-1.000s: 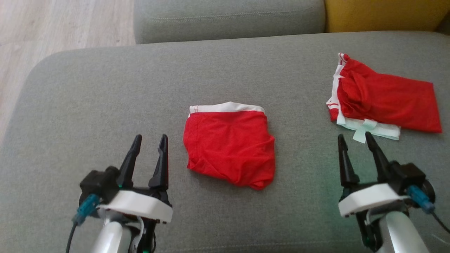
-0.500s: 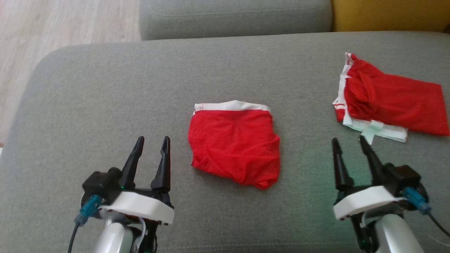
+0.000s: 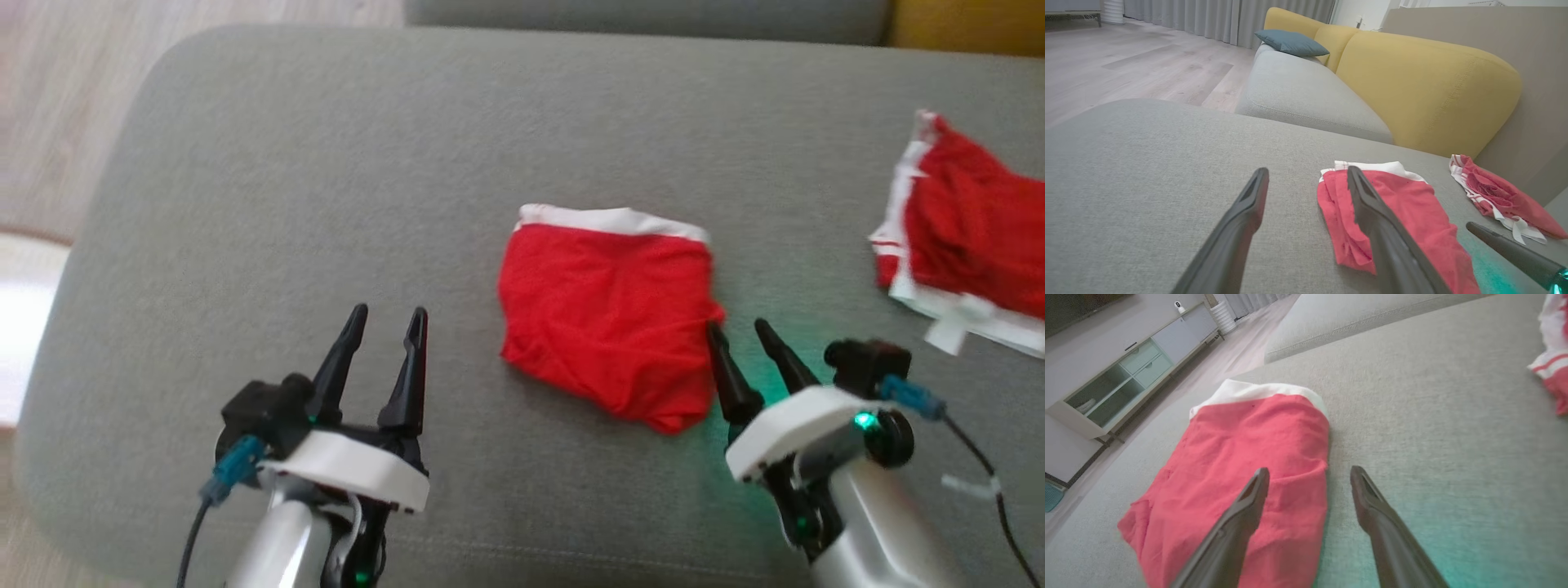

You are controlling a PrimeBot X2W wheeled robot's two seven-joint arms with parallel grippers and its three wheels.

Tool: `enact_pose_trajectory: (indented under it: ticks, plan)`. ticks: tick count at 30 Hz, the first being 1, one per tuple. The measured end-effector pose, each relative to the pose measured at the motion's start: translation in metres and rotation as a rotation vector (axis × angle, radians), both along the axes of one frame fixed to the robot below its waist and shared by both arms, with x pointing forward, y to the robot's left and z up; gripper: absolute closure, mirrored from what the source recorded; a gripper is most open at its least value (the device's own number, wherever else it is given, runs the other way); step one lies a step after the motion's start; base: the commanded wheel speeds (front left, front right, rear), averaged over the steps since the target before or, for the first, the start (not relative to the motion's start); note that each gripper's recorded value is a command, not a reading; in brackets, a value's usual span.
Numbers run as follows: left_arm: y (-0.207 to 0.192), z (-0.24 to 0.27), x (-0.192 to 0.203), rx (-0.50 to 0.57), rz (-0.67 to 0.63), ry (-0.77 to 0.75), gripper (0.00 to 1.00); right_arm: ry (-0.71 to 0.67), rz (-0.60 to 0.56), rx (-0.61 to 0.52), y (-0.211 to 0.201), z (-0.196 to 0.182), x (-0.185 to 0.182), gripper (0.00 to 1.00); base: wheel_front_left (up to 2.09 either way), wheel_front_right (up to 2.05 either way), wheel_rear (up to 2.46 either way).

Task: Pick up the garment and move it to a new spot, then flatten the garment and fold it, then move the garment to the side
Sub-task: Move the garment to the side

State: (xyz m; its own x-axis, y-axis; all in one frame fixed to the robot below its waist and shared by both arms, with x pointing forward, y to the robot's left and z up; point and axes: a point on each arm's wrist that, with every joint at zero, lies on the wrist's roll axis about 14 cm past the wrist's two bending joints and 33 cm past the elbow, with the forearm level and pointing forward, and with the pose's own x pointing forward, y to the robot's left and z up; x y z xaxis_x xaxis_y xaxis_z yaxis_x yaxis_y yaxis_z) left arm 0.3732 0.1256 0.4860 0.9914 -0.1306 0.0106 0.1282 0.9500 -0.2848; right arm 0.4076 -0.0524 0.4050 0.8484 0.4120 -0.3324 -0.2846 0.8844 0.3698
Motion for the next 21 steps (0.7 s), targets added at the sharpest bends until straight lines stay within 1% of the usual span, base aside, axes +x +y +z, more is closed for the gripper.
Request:
enact_pose_trajectory:
  ticks: [8, 12, 13, 14, 15, 21]
  plan:
    - [0.023, -0.010, 0.002, 0.004, 0.072, 0.036, 0.00, 0.121, 0.079, -0.002, 0.030, -0.034, 0.016, 0.00, 0.00, 0.00, 0.00]
    - [0.028, -0.016, 0.002, 0.004, 0.088, 0.056, 0.00, 0.125, 0.115, -0.011, 0.043, -0.038, 0.028, 0.00, 0.00, 0.00, 0.00]
    - [0.030, -0.016, 0.003, 0.005, 0.093, 0.055, 0.00, 0.121, 0.128, -0.020, 0.046, -0.038, 0.031, 0.26, 0.00, 0.00, 0.00]
    - [0.031, -0.015, 0.004, 0.007, 0.096, 0.053, 0.00, 0.116, 0.140, -0.032, 0.048, -0.038, 0.033, 0.73, 0.00, 0.00, 0.00]
    - [0.032, -0.015, 0.005, 0.008, 0.098, 0.054, 0.00, 0.109, 0.153, -0.047, 0.050, -0.038, 0.035, 1.00, 0.00, 0.00, 0.00]
    - [0.027, -0.015, 0.009, 0.006, 0.086, 0.051, 0.00, 0.032, 0.191, -0.140, 0.047, -0.035, 0.036, 1.00, 0.00, 0.00, 0.00]
